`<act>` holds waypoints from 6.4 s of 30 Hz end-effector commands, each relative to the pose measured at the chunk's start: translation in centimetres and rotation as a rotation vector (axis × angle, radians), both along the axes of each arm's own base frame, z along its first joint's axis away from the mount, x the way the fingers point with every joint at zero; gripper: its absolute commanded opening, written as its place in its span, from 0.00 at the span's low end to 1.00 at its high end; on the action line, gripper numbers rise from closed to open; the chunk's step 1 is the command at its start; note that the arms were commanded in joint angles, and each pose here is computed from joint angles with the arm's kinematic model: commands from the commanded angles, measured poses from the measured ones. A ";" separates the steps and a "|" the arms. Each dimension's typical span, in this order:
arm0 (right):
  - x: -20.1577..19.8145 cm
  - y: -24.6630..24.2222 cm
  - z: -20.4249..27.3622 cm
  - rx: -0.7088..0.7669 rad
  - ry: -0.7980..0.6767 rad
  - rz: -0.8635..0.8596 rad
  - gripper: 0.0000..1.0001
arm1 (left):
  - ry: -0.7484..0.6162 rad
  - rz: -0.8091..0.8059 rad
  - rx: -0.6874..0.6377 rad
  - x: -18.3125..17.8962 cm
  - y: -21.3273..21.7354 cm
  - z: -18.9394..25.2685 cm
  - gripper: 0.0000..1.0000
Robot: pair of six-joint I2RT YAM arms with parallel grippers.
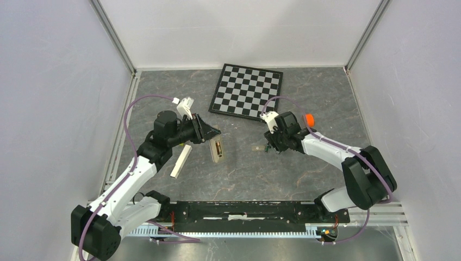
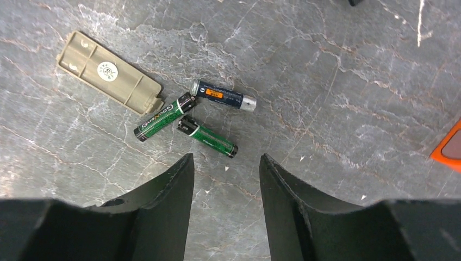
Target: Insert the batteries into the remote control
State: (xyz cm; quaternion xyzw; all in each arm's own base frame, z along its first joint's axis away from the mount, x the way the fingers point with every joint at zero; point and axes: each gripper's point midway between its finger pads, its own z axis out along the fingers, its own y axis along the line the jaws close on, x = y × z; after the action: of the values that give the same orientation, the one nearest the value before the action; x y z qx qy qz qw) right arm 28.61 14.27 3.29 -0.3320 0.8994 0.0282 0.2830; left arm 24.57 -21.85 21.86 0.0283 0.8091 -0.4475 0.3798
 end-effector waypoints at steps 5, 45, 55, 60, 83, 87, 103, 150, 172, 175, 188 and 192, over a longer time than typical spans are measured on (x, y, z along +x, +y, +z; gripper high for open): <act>1.2 2.2 0.2 0.019 -0.018 0.200 0.53 | -0.066 -0.015 0.006 0.9 -0.2 1.9 0.02; 1.3 -0.8 2.2 0.252 -0.114 -0.901 0.62 | -0.100 -0.028 0.008 0.3 0.3 2.0 0.02; 0.7 0.7 1.7 0.243 -0.139 -1.016 0.57 | -0.106 -0.030 0.011 0.1 0.5 1.8 0.02; 0.6 0.9 0.8 0.241 -0.125 -1.043 0.52 | -0.104 -0.029 0.012 0.1 0.5 1.6 0.02; 0.4 1.5 -0.9 0.222 -0.083 -1.035 0.24 | -0.109 -0.023 0.016 0.2 0.7 1.6 0.02; 0.5 1.4 -0.5 0.198 -0.091 -0.961 0.15 | -0.107 -0.025 0.014 0.1 0.7 1.6 0.02; -1.7 0.9 -1.9 0.025 0.104 -0.608 0.29 | -0.116 -0.022 0.009 0.0 0.8 1.8 0.02; -8.0 13.6 20.4 0.972 -0.247 0.381 0.12 | 0.062 -0.002 -0.232 1.9 -2.1 0.9 0.02; -7.0 15.8 19.3 1.028 -0.026 0.130 0.12 | 0.011 0.034 -0.336 2.9 -6.7 1.4 0.02; -7.0 16.1 19.1 1.024 -0.002 0.119 0.12 | 0.008 0.038 -0.340 2.9 -6.7 1.5 0.02; -6.3 16.5 16.9 0.913 0.048 0.044 0.15 | 0.029 0.046 -0.372 2.8 -6.7 2.0 0.02; -6.0 16.6 16.0 0.884 0.071 0.011 0.19 | 0.051 0.055 -0.394 2.8 -6.7 2.1 0.02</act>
State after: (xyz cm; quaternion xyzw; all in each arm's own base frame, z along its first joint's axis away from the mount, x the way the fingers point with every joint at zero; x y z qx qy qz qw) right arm 21.79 30.84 19.50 -0.1930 0.7935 0.4465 0.3659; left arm 27.36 -28.22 21.23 -0.0619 0.7489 -0.5495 0.3653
